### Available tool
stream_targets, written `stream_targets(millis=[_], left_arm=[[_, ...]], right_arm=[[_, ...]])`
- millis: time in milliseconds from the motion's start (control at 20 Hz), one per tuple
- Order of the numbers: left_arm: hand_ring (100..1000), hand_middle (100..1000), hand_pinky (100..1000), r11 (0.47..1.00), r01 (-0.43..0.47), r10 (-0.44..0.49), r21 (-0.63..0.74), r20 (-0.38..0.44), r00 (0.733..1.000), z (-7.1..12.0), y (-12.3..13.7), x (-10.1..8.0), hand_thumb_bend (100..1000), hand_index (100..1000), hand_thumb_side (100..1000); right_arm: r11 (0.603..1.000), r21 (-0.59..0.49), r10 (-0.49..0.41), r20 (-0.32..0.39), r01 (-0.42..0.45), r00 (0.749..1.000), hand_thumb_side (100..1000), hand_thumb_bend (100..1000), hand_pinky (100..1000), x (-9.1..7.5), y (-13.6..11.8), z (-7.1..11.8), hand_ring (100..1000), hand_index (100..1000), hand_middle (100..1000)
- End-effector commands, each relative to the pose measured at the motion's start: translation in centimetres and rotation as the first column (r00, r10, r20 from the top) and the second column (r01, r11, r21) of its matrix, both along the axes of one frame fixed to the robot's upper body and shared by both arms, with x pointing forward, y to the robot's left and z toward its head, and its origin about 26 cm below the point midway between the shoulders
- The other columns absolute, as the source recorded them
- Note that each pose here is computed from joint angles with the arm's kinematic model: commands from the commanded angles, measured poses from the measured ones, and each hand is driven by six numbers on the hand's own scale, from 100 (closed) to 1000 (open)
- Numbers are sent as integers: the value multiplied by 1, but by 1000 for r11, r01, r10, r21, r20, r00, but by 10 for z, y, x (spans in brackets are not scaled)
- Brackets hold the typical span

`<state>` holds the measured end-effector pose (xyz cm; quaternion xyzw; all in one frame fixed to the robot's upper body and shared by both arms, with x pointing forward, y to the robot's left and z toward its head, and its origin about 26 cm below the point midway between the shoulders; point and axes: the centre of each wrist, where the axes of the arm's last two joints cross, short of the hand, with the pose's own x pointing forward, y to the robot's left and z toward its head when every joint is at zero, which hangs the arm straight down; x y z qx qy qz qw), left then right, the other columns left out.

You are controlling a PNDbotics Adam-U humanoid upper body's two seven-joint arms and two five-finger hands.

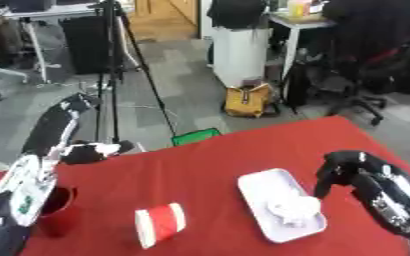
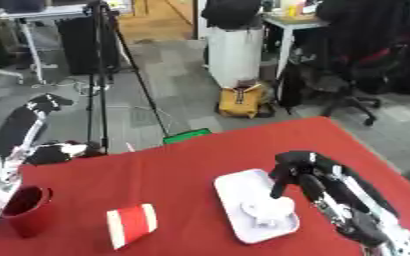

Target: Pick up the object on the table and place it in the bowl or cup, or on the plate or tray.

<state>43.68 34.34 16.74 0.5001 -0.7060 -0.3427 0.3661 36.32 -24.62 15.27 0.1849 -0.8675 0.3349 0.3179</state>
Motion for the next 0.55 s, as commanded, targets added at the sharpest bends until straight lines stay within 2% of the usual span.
stream_targets(millis=[50, 100, 200, 550], left_arm=[[690, 708, 761, 999, -34, 34, -3, 26, 999, 20, 19, -14, 932, 808, 786], [679, 696, 755, 999, -36, 36, -11, 22, 999, 20, 20, -18, 925, 806, 788], [673, 686, 753, 999, -24, 25, -27, 15, 1000, 16, 23, -27, 921, 805, 788], [639, 655, 747, 987, 109, -115, -120, -43, 992, -21, 6, -65, 885, 795, 803]], right_arm=[[999, -19, -37, 24, 37, 999, 593, 100, 541, 1, -11, 7, 527, 833, 632], [999, -20, -39, 25, 39, 999, 558, 100, 541, 1, -11, 7, 527, 833, 631], [998, -21, -57, 28, 57, 998, 591, 100, 541, 1, -15, 8, 527, 833, 632], [996, -18, -92, 25, 93, 995, 591, 100, 540, 0, -21, 9, 526, 833, 631]])
